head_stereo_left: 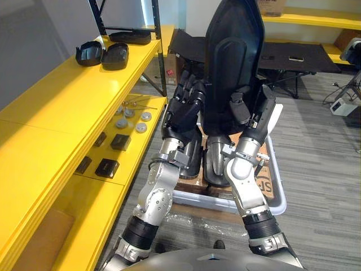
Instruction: Walk over and take three plastic housings, then place them on the shelf
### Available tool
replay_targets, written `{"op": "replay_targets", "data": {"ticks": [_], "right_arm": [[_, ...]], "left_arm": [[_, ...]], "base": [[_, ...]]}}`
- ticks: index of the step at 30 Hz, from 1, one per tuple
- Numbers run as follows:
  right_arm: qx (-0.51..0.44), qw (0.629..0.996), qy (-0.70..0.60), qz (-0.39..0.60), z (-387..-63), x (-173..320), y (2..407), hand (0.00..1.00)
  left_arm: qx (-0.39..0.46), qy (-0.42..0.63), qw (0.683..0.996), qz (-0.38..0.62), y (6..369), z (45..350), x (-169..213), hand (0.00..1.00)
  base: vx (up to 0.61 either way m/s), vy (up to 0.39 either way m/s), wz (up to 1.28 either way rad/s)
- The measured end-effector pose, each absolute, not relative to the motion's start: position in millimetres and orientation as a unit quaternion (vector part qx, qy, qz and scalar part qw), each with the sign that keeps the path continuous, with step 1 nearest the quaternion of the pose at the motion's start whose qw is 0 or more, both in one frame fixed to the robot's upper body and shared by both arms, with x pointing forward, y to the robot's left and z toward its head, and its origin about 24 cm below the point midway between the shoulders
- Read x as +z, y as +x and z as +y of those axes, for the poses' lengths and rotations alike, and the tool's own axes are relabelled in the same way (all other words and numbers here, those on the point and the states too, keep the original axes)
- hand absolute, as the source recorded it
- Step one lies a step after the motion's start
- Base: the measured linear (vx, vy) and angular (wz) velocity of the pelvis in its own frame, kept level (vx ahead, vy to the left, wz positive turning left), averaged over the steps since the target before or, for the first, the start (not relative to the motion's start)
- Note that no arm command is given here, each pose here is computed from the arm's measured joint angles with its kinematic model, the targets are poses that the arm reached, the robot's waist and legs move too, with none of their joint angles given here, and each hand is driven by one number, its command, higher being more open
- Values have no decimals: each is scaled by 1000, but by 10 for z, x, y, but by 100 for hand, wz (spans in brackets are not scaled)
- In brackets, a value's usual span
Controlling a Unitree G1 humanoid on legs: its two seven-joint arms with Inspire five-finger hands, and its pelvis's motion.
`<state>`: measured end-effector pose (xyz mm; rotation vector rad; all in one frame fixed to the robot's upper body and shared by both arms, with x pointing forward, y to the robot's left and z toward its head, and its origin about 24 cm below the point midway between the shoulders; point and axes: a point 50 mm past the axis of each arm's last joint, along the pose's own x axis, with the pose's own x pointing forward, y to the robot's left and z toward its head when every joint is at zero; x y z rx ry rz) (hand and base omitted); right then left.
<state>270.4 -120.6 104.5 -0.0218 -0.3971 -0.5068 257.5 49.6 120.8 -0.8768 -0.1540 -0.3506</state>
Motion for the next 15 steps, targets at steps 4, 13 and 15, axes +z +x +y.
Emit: {"op": "replay_targets", "data": {"ticks": [4,13,15], "right_arm": [[-270,946,14,-179,-1268,1007,2686,0],[-300,934,37,-190,-1434,1092,2674,0],[-307,931,38,-193,-1468,1107,2670,0]], "left_arm": [[-115,-347,927,-90,2590,556,1198,100],[-22,-295,951,-86,2577,811,1036,100],[-5,-294,953,-77,2559,875,966,100]], "base": [[-75,-14,0],[-17,-6,0],[0,0,0]]}}
